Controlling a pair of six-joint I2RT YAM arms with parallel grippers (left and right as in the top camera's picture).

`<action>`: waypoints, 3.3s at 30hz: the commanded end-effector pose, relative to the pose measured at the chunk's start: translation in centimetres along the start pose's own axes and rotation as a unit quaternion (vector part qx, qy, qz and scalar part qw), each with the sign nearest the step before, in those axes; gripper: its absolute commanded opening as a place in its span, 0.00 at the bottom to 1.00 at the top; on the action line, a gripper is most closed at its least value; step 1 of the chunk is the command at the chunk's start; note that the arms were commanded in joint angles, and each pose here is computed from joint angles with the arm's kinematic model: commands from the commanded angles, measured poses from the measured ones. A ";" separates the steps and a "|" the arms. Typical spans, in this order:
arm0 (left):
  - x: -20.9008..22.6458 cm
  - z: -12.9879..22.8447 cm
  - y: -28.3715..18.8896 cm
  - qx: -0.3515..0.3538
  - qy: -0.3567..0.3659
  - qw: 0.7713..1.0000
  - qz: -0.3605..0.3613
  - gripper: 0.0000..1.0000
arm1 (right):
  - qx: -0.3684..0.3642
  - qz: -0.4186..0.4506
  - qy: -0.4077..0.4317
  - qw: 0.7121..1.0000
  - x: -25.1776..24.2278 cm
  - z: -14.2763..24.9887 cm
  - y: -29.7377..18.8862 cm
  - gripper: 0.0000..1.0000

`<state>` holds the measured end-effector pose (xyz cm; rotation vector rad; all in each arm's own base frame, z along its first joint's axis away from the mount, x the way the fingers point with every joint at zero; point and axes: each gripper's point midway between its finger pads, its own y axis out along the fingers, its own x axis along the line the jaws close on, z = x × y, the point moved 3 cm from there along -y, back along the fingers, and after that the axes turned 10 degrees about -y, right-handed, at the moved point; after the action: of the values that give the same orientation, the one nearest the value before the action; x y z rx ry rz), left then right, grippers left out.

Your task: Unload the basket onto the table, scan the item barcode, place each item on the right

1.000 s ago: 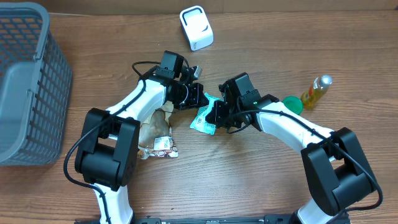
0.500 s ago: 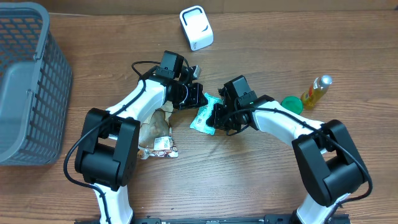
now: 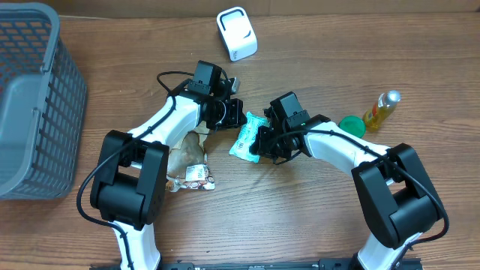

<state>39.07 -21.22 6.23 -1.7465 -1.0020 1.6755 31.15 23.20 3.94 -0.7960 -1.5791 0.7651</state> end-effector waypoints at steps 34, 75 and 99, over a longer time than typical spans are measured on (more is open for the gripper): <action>3.8 -1.1 4.5 0.028 -0.030 0.998 0.050 0.04 | 0.006 0.009 0.006 1.000 -0.5 0.4 0.2 0.04; 2.1 0.6 -1.6 0.153 -0.011 0.988 -0.033 0.04 | -0.148 0.003 -0.057 0.987 1.1 -8.1 -3.5 0.20; 2.3 3.6 -0.7 0.196 -0.013 0.978 -0.070 0.04 | -0.115 0.034 -0.036 0.992 -1.6 -7.4 -0.4 0.20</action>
<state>36.02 -19.20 5.60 -1.3820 -0.7491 1.6935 38.24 22.13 4.74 -0.9899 -1.7382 0.6634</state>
